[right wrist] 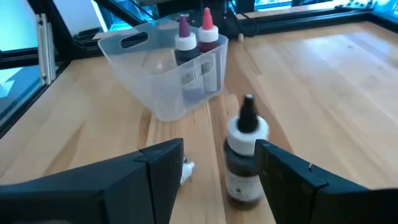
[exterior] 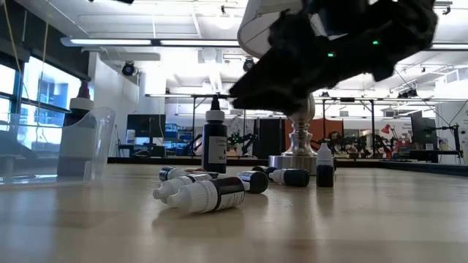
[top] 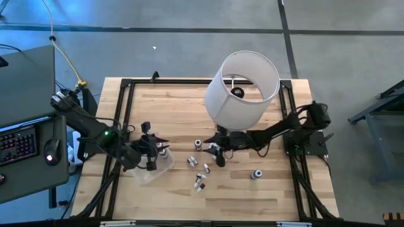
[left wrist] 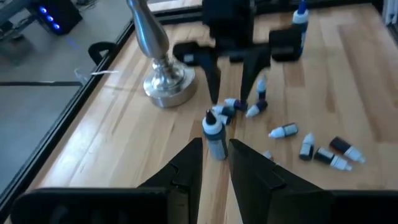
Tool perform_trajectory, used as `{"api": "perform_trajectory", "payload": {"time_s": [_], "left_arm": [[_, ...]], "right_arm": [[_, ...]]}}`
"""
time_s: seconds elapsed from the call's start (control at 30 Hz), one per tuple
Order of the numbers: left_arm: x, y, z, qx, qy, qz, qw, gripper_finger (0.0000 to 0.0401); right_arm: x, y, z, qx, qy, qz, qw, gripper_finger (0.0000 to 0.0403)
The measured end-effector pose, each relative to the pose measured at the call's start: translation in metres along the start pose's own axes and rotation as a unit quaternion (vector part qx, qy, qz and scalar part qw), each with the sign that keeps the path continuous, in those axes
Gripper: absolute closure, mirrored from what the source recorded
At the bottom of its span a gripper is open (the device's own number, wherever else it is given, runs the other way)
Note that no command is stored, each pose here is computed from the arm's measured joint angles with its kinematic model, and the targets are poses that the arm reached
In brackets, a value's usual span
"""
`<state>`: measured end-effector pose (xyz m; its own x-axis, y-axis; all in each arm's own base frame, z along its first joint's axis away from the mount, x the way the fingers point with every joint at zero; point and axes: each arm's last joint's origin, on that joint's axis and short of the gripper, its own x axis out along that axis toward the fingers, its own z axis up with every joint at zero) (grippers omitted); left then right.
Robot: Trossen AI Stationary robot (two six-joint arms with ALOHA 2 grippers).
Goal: Pick & Place food coloring
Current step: Put the black food coloring bottle into the transparent bin
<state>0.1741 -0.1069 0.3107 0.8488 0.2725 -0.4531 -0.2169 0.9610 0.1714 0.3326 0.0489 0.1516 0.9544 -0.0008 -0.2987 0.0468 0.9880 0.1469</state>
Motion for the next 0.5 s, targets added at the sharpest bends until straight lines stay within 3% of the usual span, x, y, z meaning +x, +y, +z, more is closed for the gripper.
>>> {"api": "perform_trajectory", "payload": {"time_s": [0.1,0.23,0.5], "left_arm": [[-0.001,0.000,0.003,0.004,-0.004,-0.001,1.000,0.0325],[-0.001,0.000,0.003,0.006,-0.001,-0.002,1.000,0.0325],[-0.001,0.000,-0.001,0.017,0.019,-0.023,0.999,0.0325]], "right_arm": [[0.018,0.006,0.002,-0.001,-0.003,-0.005,1.000,0.0211],[0.034,0.011,0.006,-0.009,0.005,-0.066,0.998,0.0211],[0.036,0.016,0.009,-0.009,0.011,-0.116,0.993,0.0211]]}}
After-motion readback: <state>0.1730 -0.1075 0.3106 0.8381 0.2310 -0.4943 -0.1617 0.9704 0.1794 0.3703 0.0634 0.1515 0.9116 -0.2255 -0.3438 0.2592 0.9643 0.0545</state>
